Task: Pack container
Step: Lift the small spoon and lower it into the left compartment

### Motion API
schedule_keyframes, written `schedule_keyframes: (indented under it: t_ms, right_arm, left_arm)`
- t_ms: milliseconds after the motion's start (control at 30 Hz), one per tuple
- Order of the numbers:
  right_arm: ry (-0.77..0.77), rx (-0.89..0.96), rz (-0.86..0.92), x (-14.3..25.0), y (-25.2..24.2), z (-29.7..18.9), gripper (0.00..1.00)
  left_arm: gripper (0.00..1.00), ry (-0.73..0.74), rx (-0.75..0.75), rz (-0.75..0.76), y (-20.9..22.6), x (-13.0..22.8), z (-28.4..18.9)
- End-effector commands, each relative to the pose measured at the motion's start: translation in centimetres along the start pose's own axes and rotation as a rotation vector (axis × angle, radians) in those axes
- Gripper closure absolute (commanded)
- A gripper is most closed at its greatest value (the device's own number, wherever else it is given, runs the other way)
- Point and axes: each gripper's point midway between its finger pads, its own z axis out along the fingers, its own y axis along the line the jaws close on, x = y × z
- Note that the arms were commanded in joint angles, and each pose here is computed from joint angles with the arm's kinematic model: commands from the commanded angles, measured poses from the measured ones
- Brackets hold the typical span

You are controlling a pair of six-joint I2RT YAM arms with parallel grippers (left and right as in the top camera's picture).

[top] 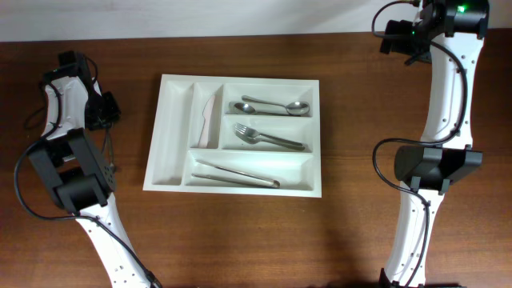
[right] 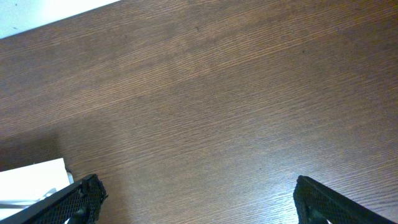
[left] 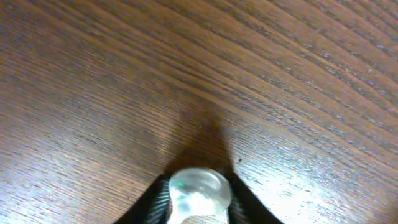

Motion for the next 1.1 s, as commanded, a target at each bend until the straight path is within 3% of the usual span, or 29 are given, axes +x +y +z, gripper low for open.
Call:
schedule_keyframes:
  t_ms: [0,267,700,900,1067]
  right_arm:
    - [-0.026,-0.005,0.008,-0.4,0.3,-1.1,0.01]
    - [-0.026,-0.005,0.008,-0.4,0.3,-1.1,0.01]
    - [-0.026,-0.005,0.008,-0.4,0.3,-1.1,0.01]
    - [-0.026,-0.005,0.008,-0.4,0.3,-1.1,0.01]
    - [-0.026,-0.005,0.008,-0.4,0.3,-1.1,0.01]
  left_arm:
    - [0.77,0.12,-0.062,-0.006,1.7,2.8,4.6]
    - [0.98,0.124,-0.062,-0.006,1.7,2.9,4.6]
    - [0.98,0.131,-0.063,-0.005,1.7,2.3,2.4]
    - [0.98,0.071,-0.053,0.012,0.5,0.1,-2.3]
    - [0.98,-0.016,-0.031,0.101,-2.8,-1.3,-8.9]
